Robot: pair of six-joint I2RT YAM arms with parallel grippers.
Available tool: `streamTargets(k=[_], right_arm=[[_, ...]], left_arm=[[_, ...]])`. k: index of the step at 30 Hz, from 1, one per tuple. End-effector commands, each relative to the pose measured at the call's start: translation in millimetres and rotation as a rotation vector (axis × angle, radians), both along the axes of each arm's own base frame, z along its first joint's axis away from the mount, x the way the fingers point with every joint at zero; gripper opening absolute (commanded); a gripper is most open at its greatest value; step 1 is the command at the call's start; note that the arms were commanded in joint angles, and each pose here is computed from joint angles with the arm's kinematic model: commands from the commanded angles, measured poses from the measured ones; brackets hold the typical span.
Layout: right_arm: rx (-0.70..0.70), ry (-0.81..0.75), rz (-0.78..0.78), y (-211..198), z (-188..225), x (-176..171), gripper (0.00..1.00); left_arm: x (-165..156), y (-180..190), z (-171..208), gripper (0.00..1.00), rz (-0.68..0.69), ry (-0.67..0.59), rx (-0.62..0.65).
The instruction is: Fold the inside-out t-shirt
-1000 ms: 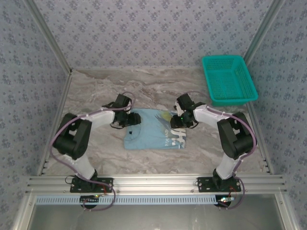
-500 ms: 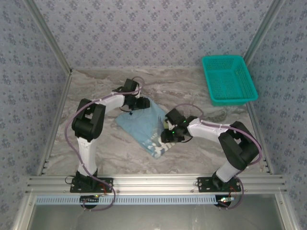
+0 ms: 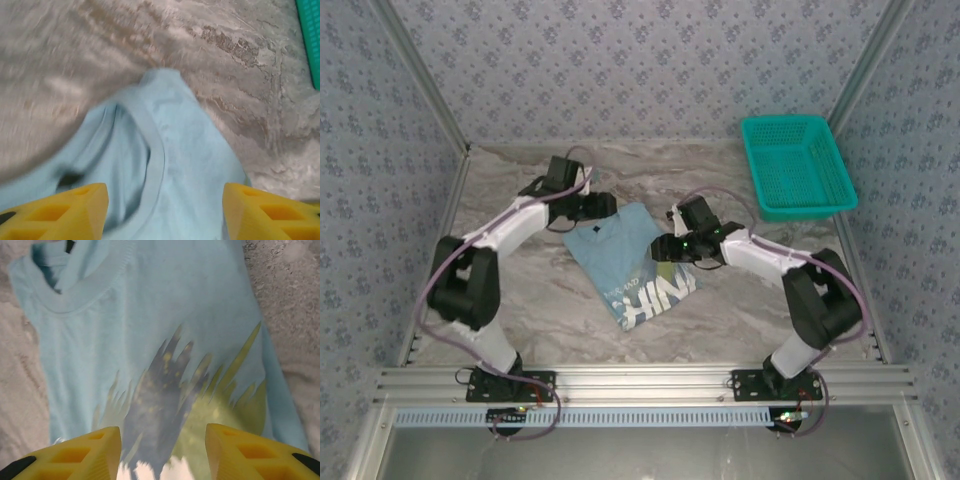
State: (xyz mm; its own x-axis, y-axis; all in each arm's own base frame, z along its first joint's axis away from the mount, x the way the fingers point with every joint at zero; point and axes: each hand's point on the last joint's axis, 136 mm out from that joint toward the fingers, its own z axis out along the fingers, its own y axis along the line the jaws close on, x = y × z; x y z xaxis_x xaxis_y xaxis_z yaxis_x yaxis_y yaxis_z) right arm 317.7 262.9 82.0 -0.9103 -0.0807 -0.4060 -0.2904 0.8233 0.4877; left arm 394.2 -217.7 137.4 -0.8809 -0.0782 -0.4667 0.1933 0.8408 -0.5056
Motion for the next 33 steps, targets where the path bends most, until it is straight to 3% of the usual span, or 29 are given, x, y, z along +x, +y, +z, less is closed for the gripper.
streamTargets(k=[1, 10, 18, 21, 27, 30, 33], right_arm=[[-0.025, 0.029, 0.080, 8.4, -15.6, 0.5, 0.49], [-0.156, 0.164, 0.050, -30.5, -57.5, -29.2, 0.47], [-0.135, 0.218, -0.003, -26.8, -60.5, -89.1, 0.46], [-0.113, 0.182, -0.014, -23.2, -45.8, -92.8, 0.46], [-0.104, 0.021, -0.053, -41.3, 3.1, -33.0, 0.51], [-0.086, -0.025, -0.085, -54.1, 14.7, 4.7, 0.57], [-0.080, -0.023, -0.100, -61.3, 10.7, 41.1, 0.66]], left_arm=[[-37.3, 3.5, -26.8, 0.62, 0.065, 0.099, -0.021], [-57.1, 16.4, -81.7, 0.61, 0.059, 0.189, 0.092], [-53.3, -22.0, -93.6, 0.61, -0.099, 0.202, 0.053], [-45.1, -35.9, -88.9, 0.61, -0.145, 0.188, 0.027], [-18.9, -38.3, -38.1, 0.62, -0.136, 0.065, 0.001], [-4.7, -14.1, -22.3, 0.63, -0.054, 0.008, 0.023], [11.9, 16.6, -29.5, 0.65, 0.046, 0.042, 0.004]])
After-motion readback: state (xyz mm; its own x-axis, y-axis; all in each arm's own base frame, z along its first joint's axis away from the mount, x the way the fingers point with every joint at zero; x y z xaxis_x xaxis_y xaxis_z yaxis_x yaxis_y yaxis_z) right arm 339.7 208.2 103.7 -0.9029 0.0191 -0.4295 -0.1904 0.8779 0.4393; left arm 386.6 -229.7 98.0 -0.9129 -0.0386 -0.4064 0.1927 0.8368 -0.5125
